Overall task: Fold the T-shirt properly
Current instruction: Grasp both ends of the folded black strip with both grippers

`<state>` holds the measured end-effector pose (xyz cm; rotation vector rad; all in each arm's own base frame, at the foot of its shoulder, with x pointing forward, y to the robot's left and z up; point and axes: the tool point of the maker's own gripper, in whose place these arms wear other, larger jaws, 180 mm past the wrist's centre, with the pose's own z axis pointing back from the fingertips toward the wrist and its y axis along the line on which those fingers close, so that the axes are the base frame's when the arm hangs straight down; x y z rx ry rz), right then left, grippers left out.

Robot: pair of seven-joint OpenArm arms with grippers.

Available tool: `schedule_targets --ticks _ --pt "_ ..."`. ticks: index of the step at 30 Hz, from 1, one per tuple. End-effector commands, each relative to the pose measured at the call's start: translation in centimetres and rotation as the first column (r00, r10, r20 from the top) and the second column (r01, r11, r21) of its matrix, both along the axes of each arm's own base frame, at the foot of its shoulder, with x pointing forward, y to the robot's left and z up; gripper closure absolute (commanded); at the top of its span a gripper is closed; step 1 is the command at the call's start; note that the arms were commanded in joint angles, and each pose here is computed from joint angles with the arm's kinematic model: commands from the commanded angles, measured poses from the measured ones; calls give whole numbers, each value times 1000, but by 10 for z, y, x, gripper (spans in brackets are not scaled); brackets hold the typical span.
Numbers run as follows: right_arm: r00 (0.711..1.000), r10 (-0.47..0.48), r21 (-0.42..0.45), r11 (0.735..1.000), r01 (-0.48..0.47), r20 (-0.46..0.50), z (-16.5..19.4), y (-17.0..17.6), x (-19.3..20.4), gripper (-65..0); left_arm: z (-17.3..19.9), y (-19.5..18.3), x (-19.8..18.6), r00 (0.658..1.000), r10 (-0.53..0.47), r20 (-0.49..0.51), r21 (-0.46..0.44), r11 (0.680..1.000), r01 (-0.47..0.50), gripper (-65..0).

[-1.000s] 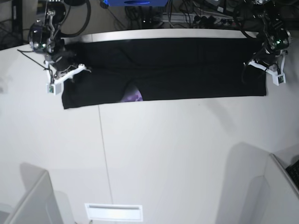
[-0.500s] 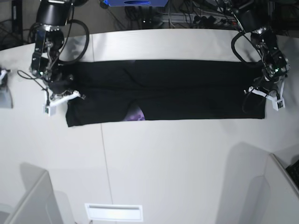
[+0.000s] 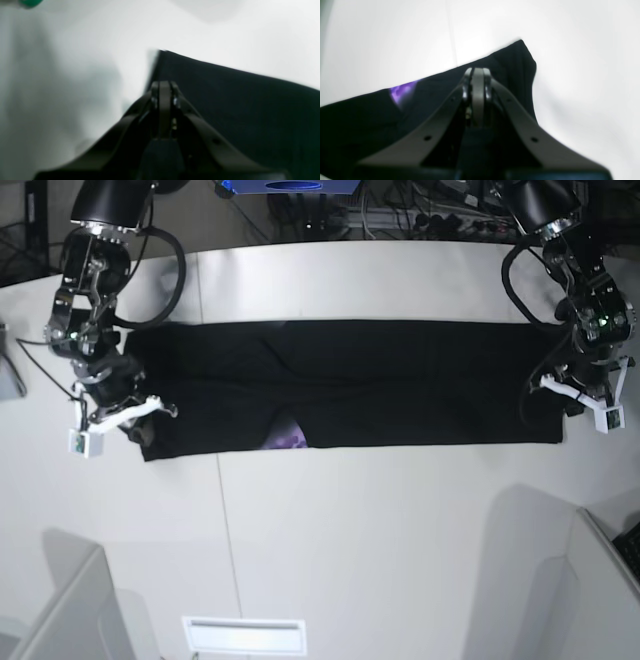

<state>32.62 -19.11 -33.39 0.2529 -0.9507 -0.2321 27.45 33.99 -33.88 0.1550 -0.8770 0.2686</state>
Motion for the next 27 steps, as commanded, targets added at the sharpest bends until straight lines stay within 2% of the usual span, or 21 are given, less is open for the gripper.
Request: schedule_targets --ticks 1,5,9,11,14,17,18,21,27 --pt "998 3 -15 1000 -2 57 17 -2 4 0 16 8 1 999 -8 33 34 999 6 0" --pt "999 12 -25 1000 -10 52 17 1 -8 0 12 15 -17 999 4 38 -40 999 -3 0" --pt "1000 12 -24 1000 -11 28 9 0 -14 0 5 46 -39 989 133 65 -141 982 -122 -12" --pt "1000 11 -23 1000 -11 19 6 0 -17 0 -4 59 -47 980 191 58 -181 967 -178 -178" --pt "1000 11 -23 1000 -11 15 5 0 -18 0 -11 66 -43 977 209 46 -201 960 -196 -403" --pt "1000 13 -23 1000 -13 13 4 1 -19 0 -17 68 -39 978 206 35 -219 957 -193 -530" --pt "1000 13 -23 1000 -13 11 4 1 -19 0 -17 66 -33 981 186 46 -226 959 -171 -543" --pt "1000 13 -21 1000 -13 4 2 1 -22 0 -24 59 -23 989 138 51 -249 961 -121 -515" --pt "998 60 -11 998 -60 -13 -5 19 -27 0 -61 30 -7 998 39 -47 -304 951 -52 -494"
